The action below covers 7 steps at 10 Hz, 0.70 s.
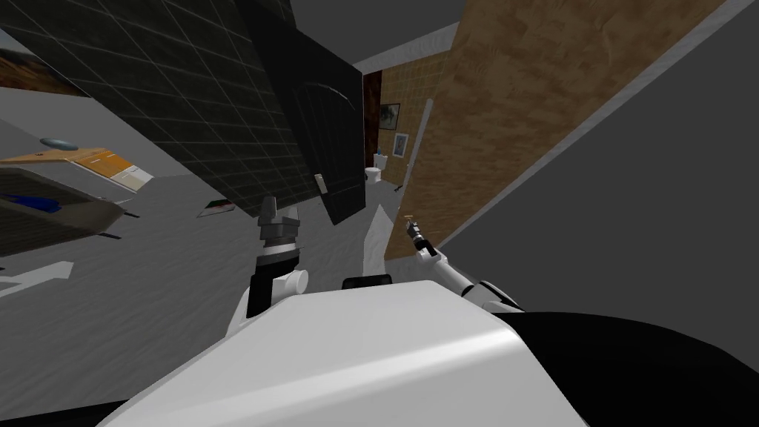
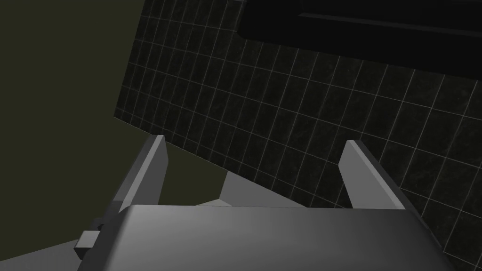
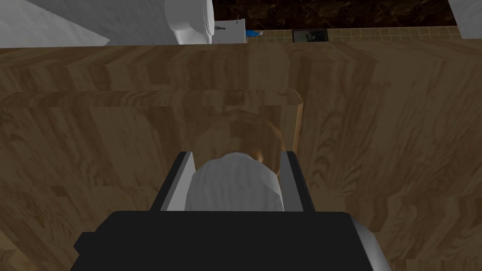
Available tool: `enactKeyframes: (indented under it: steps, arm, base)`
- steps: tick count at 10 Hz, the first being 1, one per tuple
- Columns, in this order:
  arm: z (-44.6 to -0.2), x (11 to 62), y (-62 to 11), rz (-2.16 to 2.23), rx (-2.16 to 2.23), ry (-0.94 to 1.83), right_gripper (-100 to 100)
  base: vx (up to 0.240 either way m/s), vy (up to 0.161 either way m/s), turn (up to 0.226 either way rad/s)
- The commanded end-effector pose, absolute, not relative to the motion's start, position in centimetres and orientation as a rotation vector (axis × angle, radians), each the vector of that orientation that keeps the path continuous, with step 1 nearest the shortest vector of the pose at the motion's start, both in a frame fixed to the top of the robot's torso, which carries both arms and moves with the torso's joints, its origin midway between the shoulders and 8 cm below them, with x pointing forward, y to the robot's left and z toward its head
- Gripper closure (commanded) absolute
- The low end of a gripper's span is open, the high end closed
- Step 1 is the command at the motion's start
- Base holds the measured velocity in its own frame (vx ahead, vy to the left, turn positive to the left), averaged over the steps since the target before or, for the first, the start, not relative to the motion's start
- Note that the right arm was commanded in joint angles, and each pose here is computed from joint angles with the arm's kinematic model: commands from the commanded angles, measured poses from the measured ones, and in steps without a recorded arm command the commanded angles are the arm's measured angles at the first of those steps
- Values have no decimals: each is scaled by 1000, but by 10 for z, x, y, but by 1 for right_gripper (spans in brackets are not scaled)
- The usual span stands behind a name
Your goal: Pull the door open
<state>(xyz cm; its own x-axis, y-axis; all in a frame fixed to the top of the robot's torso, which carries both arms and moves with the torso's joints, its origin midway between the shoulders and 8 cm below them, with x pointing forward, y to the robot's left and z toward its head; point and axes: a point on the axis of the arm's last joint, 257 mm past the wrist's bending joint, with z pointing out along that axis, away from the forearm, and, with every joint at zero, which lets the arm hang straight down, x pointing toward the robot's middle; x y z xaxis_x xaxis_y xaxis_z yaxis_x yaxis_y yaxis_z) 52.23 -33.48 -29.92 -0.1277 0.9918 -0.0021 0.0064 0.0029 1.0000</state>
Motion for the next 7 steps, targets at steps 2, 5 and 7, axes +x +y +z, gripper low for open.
enactKeyframes:
  steps: [2, 5, 7]
  arm:
    - [-297, 515, -332, 1320, 1130, 1324, 100]
    - [-296, 504, -331, 1345, 1110, 1347, 100]
    - [-296, 498, -330, 1359, 1100, 1360, 100]
  base:
    - [-172, -96, 97]
    - [-168, -98, 98]
    - [-159, -113, 92]
